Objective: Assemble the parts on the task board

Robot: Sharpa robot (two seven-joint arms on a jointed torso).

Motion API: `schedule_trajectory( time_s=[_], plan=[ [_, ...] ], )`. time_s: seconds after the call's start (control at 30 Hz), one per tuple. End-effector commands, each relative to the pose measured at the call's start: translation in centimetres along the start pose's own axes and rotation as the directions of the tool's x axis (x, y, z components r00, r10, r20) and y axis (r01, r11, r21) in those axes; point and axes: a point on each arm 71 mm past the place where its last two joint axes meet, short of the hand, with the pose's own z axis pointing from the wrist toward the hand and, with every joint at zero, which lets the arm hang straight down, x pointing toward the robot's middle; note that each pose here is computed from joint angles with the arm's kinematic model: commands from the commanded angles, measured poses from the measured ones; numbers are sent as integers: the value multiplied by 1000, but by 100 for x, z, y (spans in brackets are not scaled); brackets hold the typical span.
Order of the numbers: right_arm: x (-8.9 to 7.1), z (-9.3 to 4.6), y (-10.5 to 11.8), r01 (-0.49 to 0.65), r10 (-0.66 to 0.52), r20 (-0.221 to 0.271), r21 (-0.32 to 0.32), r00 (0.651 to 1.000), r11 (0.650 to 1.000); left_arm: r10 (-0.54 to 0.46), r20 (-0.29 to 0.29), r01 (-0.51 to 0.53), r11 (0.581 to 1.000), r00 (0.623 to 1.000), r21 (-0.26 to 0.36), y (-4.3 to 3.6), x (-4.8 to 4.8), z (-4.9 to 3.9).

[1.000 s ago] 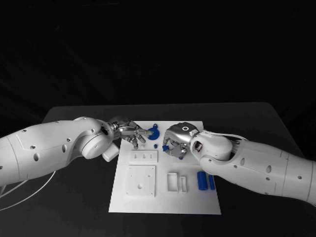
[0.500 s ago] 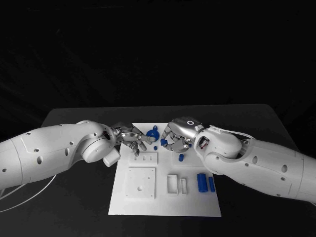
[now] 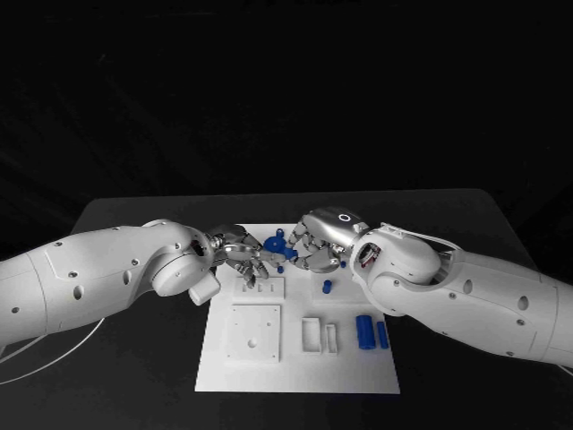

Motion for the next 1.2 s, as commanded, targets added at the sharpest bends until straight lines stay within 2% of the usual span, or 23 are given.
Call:
schedule_trajectory(
  time_s=[0.03, 0.27, 0.43, 0.77, 1.2],
  plan=[
    [6, 4, 26, -18, 18, -9, -7, 1000, 1000, -35, -20, 36, 999, 999, 34, -38, 23, 7],
    [10, 6, 29, -19, 18, -14, -8, 1000, 1000, -102, -23, 103, 992, 995, 76, -55, 2, -4],
    [14, 9, 38, -19, 19, -17, -12, 1000, 1000, -130, -47, 133, 987, 990, 88, -60, 8, -9],
    [22, 12, 58, -22, 22, -16, -19, 1000, 1000, -134, -78, 141, 986, 988, 88, -68, 39, -10],
    [26, 1, 101, -31, 31, -9, -34, 999, 999, -128, -89, 135, 987, 988, 85, -76, 58, -4]
  ],
)
